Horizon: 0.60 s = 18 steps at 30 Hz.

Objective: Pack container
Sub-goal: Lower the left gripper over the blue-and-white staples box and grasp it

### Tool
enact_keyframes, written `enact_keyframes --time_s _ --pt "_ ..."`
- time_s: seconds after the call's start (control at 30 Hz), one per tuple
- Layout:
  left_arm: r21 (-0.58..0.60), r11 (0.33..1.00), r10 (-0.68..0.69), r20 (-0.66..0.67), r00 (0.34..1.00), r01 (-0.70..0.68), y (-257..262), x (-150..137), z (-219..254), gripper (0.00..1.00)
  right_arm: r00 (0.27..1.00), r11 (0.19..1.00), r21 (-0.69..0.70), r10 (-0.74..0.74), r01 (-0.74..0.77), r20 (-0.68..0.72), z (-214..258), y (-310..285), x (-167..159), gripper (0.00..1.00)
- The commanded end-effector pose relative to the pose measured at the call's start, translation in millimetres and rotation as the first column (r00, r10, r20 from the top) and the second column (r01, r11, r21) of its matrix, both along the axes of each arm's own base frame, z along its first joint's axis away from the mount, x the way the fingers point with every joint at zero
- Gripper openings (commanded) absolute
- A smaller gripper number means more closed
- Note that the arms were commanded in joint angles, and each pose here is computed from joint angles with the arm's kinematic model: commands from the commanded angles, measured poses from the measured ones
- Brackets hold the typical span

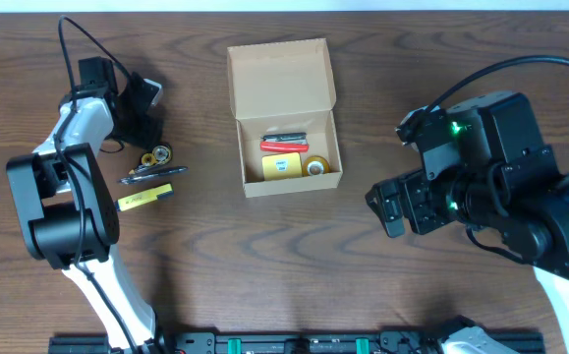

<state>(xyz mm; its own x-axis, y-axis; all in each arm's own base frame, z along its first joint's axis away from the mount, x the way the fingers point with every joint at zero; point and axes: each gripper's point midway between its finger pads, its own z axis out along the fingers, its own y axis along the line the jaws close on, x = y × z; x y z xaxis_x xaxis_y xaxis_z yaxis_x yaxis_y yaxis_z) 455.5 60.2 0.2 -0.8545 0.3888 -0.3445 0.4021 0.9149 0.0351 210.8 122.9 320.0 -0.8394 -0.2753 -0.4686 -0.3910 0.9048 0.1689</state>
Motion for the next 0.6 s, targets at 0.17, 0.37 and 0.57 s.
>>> enact_keyframes --time_s 0.17,0.37,0.57 --pt "0.092 0.995 0.033 -0.074 0.997 -0.026 17.2 -11.8 -23.7 0.48 1.0 1.0 -0.008 0.004 -0.004 0.005 0.0 -1.6 1.0 0.99" --pt "0.091 0.996 0.034 -0.075 0.997 -0.027 17.1 -12.0 -23.7 0.4 1.0 1.0 -0.008 0.004 -0.004 0.004 0.0 -1.7 0.9 0.99" --pt "0.08 0.995 0.071 -0.075 0.995 -0.065 17.1 -11.7 -23.6 0.24 1.0 1.0 -0.008 0.004 -0.004 0.005 0.0 -1.6 1.0 0.99"
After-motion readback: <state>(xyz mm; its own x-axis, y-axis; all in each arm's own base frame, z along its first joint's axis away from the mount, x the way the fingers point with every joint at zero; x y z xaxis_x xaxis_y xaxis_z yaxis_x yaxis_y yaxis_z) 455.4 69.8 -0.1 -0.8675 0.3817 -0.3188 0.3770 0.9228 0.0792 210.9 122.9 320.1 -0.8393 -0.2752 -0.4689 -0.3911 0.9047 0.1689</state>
